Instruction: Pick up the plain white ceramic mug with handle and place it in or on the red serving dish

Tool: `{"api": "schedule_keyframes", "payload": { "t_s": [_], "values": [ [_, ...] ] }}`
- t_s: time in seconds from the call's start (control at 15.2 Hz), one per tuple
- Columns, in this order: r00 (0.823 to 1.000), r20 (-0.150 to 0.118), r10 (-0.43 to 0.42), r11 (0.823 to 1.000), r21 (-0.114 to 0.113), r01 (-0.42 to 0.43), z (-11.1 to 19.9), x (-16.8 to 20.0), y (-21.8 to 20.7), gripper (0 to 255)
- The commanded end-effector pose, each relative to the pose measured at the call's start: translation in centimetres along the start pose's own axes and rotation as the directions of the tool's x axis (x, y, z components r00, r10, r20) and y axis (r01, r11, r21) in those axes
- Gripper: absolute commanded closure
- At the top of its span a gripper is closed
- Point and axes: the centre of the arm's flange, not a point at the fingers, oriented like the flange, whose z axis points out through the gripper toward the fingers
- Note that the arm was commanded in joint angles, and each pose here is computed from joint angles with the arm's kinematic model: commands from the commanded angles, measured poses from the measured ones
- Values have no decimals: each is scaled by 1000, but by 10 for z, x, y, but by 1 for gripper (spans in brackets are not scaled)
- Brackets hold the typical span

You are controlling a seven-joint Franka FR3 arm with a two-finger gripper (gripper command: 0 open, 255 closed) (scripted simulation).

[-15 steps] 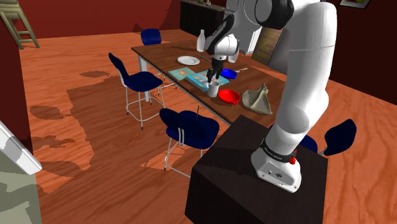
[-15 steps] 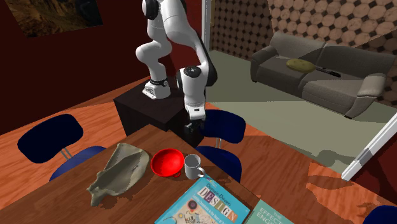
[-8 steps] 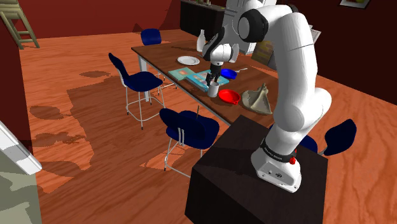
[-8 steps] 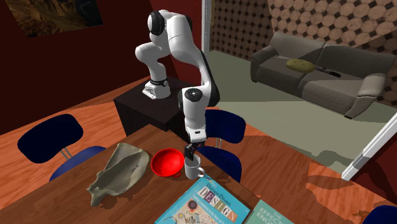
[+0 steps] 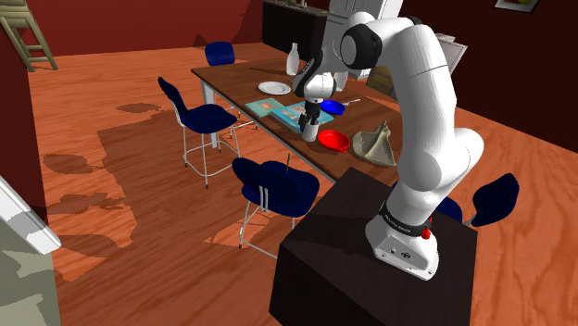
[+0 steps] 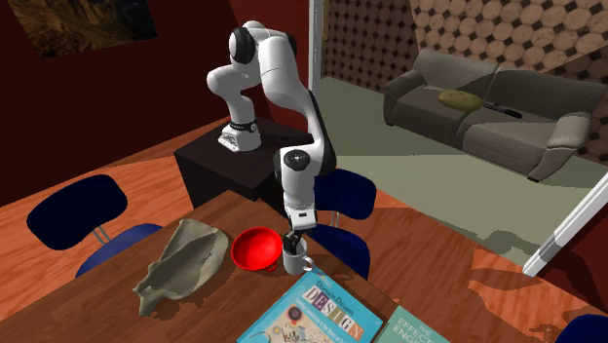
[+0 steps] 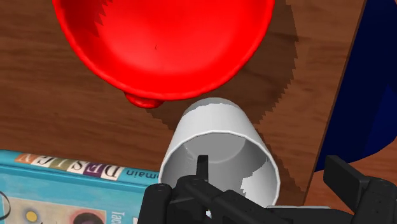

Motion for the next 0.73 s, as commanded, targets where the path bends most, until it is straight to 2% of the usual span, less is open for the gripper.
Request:
{"api": "schedule_keyframes", "payload": {
  "t_s": [0.0,0.4,0.46,0.66],
  "values": [
    [1000,-1,0,1000,0,0,3,0,0,0],
    [1000,0,0,1000,0,0,3,0,0,0],
    [1000,0,0,1000,0,0,3,0,0,255],
    [1000,0,0,1000,0,0,3,0,0,255]
  ]
}}
